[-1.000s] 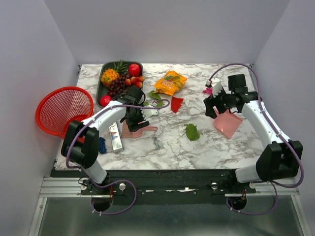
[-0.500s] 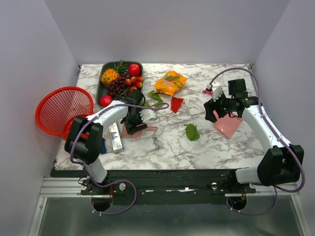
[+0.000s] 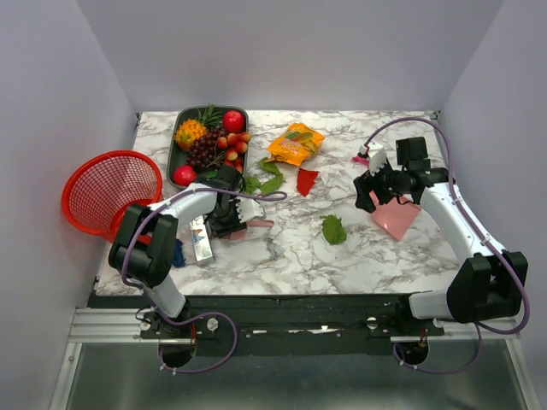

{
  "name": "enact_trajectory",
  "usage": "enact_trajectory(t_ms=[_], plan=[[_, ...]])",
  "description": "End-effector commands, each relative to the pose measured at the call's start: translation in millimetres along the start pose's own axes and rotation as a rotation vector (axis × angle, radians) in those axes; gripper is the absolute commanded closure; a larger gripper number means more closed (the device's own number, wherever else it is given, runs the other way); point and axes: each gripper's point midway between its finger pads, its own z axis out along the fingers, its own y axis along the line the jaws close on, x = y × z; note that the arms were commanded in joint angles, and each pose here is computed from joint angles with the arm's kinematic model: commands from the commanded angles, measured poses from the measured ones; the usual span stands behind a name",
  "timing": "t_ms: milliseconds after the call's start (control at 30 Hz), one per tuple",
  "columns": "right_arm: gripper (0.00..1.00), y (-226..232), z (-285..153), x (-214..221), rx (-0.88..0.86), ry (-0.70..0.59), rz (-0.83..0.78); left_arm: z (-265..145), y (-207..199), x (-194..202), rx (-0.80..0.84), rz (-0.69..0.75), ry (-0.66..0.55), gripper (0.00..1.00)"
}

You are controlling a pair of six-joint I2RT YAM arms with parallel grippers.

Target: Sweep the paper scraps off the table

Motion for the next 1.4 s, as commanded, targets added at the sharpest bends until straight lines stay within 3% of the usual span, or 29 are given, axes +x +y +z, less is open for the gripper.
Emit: enact_trajectory(t_ms=[0,67,200,267,400,500,833,1000,1367], plan=[[0.14,4,-2,-9,-0.008,-0.034,-0.007,9,4,-4,-0.004,0.022,-0.017,0.53],[0.13,5,-2,-5,-0.008,-0.031,-0.004,14,0,-2,0.018,0.020,-0.008,0.68],[0.13,6,-2,-2,-0.009,-0.029,-0.003,18,-7,0,0.043,-0.006,-0.008,0.85],[0.13,6,-2,-2,-0.007,-0.026,-0.002,16,-11,1,0.052,-0.009,-0.009,1.00],[0.13,6,-4,-9,-0.017,-0.038,-0.008,-1,-12,-3,0.066,-0.039,-0.045,1.00],[0.08,10,-7,-18,-0.045,-0.071,-0.038,-32,-13,-19,0.104,-0.056,-0.122,1.00],[0.08,29,-17,-58,-0.186,-0.164,-0.138,-118,-21,-66,0.167,-0.020,-0.326,1.00],[0.07,56,-27,-76,-0.267,-0.237,-0.382,-133,-19,-84,0.214,-0.031,-0.373,1.00],[0.06,105,-13,-110,-0.349,-0.328,-0.687,-159,1,-120,0.183,-0.035,-0.472,1.00]])
